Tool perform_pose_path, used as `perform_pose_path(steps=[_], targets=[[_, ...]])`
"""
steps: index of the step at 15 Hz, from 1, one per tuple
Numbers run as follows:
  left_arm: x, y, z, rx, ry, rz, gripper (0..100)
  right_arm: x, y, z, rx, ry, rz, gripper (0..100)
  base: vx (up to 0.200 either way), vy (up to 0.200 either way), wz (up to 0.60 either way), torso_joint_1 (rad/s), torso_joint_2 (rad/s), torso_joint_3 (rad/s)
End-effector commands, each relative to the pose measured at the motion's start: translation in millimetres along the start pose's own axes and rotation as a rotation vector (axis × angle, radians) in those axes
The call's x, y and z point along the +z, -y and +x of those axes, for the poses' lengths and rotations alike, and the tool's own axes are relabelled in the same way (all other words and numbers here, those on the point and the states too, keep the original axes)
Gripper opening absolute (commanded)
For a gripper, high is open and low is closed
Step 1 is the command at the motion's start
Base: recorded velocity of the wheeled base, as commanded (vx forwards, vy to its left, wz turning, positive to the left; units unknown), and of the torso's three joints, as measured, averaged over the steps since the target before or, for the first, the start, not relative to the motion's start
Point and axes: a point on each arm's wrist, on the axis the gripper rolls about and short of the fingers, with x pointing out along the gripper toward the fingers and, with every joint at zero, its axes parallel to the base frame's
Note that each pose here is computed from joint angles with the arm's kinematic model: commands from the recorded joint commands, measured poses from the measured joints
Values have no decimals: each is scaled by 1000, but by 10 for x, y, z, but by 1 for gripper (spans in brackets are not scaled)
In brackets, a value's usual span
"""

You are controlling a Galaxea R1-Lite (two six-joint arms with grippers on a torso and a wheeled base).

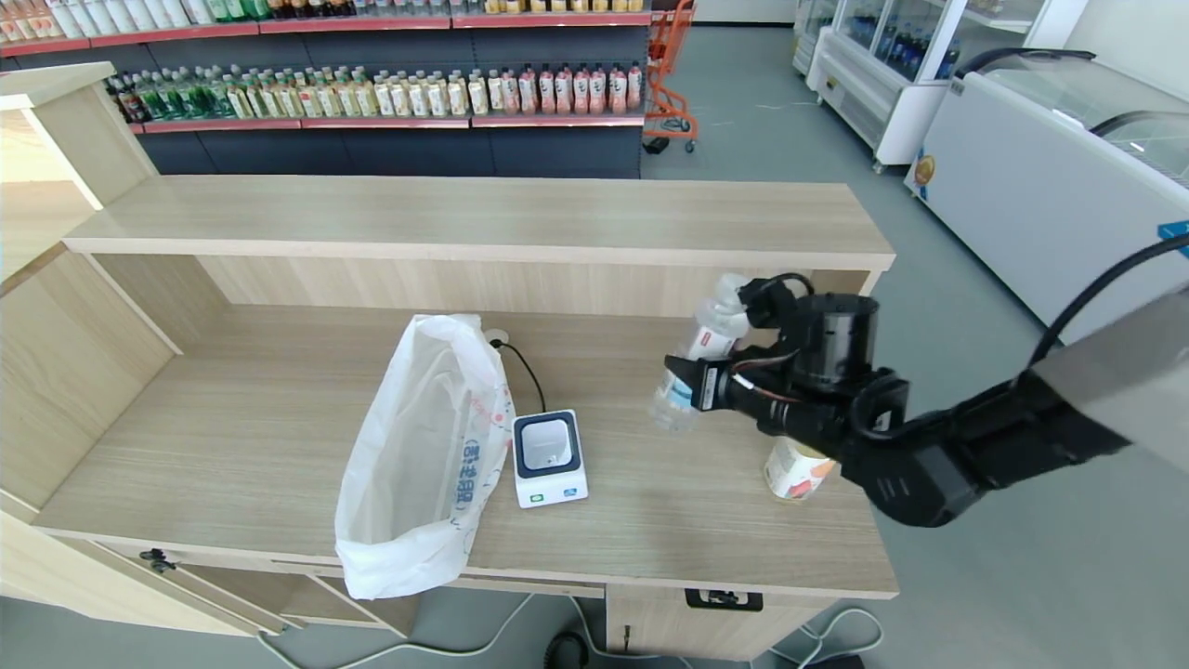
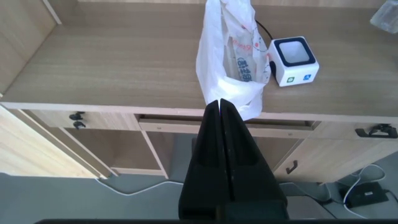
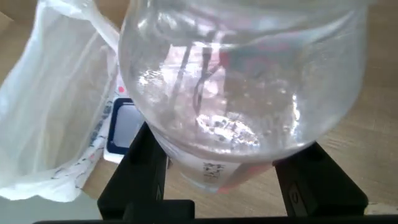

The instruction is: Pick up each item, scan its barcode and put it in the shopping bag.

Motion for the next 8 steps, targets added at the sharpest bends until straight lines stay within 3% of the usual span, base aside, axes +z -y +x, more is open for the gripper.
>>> perform_pose_path(steps=[1,4,8], targets=[[0,0,0,0,0,0,0,952,-35,-1085,268,114,92,0,0,0,0,0,0,0],[0,0,0,0,0,0,0,1243,-69,-1934,604,94,146,0,0,0,0,0,0,0],[0,0,0,0,0,0,0,1142,-182,-2545,829,37,149,0,0,0,0,0,0,0]])
